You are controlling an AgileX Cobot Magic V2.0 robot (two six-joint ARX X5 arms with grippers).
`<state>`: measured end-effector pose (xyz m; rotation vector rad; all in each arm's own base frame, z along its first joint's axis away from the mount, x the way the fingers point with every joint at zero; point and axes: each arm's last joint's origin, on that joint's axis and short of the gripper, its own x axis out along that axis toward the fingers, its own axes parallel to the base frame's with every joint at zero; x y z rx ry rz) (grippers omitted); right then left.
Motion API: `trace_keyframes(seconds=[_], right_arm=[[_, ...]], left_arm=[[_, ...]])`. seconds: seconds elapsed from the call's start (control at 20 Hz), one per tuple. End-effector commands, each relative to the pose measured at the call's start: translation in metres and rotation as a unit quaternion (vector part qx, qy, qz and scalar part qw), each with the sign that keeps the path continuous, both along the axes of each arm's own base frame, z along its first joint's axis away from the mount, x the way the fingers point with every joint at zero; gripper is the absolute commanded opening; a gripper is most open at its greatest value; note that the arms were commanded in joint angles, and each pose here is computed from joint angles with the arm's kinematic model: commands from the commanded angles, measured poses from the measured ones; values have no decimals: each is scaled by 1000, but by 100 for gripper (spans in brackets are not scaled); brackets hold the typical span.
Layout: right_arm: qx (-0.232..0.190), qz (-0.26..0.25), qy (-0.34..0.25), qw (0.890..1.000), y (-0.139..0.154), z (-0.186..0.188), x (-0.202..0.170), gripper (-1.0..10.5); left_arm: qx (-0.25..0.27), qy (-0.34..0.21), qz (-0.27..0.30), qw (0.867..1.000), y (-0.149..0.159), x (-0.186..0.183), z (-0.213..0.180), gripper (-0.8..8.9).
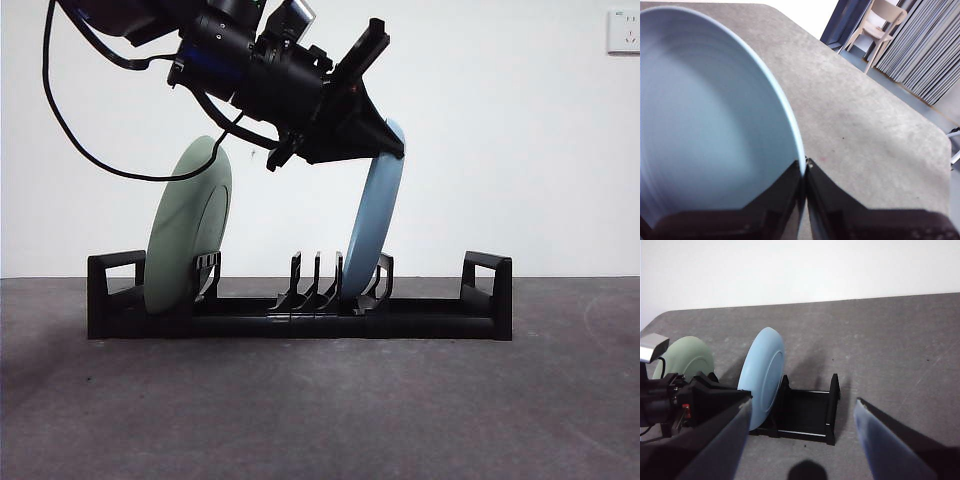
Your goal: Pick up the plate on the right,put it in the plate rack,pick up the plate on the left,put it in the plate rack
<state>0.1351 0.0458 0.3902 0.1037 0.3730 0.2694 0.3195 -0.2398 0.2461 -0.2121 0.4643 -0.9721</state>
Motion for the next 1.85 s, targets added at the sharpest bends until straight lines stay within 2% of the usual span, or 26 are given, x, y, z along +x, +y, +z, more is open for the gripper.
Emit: trace_keyframes(seconds=[0.05,0.3,0.95,1.15,1.4,1.55,1.75,1.85], right_arm=[[-4,0,0,1000,1,-1,2,342],[-4,0,0,1000,1,-1,3,342],[-4,0,1,1000,1,-1,3,342],[-4,0,1,1000,1,-1,3,342],[-4,0,1,1000,1,-1,3,342],[-5,0,2,1000,1,-1,3,342],[-7,0,7,1000,1,-2,2,341],[-9,1,13,1000,1,-3,2,303]], left_arm=[[14,-14,-4,1000,-3,0,-5,-8],[41,-22,4,999,-5,-2,-8,-4],[65,-3,7,998,-9,-5,-18,12],[68,-1,10,998,-8,-5,-19,155],[67,-1,9,998,-8,-5,-18,281],[63,-2,2,998,-8,-6,-14,319],[54,-14,-1,998,-5,-15,5,319],[45,-25,-4,999,-2,-23,21,318]])
